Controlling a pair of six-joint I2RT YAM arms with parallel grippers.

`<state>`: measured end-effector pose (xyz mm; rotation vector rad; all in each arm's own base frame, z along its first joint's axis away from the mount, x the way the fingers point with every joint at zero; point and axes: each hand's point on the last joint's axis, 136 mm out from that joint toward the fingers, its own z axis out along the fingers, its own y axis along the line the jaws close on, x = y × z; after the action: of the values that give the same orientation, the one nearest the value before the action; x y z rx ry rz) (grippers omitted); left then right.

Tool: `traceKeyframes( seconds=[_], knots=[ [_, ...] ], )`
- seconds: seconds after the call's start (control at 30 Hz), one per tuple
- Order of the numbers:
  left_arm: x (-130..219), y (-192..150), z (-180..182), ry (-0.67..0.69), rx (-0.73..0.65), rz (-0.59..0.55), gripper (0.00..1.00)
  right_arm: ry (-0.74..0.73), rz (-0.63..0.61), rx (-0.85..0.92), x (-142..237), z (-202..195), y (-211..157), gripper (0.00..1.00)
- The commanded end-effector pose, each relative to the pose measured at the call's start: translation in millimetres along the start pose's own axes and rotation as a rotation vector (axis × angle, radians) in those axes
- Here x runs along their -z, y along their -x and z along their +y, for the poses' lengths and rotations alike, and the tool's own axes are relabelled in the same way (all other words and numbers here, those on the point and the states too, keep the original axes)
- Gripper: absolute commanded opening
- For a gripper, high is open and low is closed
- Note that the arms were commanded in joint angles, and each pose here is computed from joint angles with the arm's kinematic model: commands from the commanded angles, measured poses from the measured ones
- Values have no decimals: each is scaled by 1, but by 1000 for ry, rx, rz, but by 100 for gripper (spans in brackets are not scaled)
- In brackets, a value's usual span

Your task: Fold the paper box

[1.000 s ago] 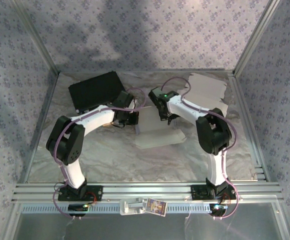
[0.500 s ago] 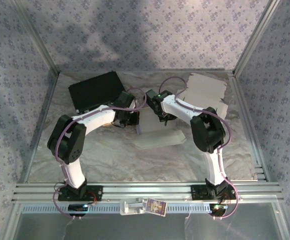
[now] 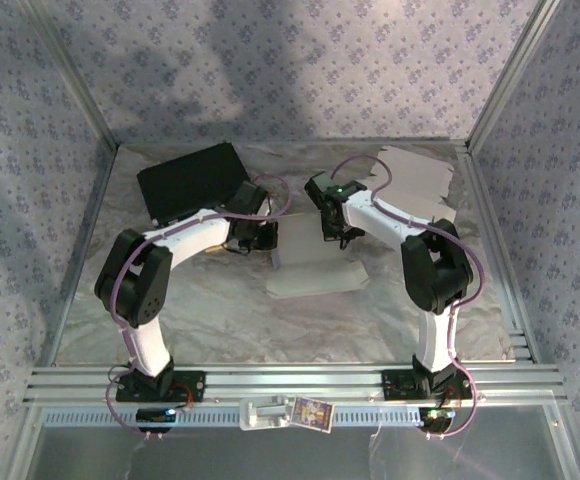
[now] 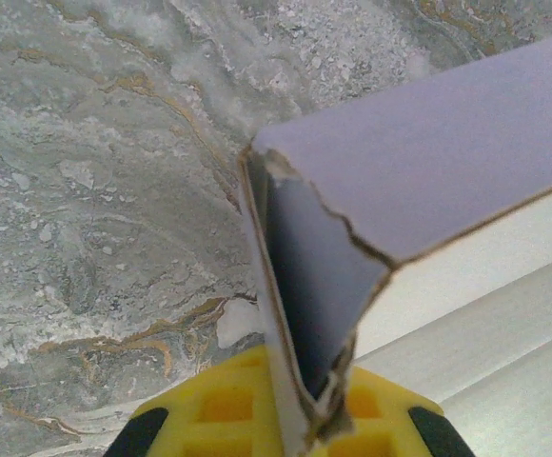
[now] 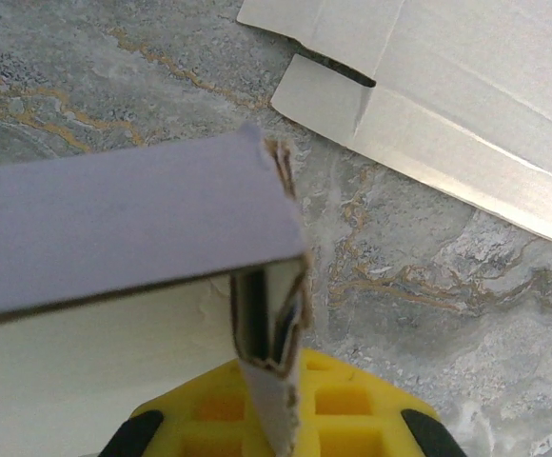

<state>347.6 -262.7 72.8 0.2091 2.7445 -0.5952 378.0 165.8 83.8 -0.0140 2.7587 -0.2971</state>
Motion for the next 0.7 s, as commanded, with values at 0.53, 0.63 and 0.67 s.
traceKeyframes(
  seconds=[0.53,0.63,0.67],
  knots=[
    [-17,2,6,50,51,-47,17,-24,44,-88,-5,-10,-15,0],
    [-19,3,6,58,45,-50,17,-24,47,-92,-5,-10,-16,0],
    [-20,2,6,61,46,-47,17,-23,47,-94,-5,-10,-16,0]
  ],
)
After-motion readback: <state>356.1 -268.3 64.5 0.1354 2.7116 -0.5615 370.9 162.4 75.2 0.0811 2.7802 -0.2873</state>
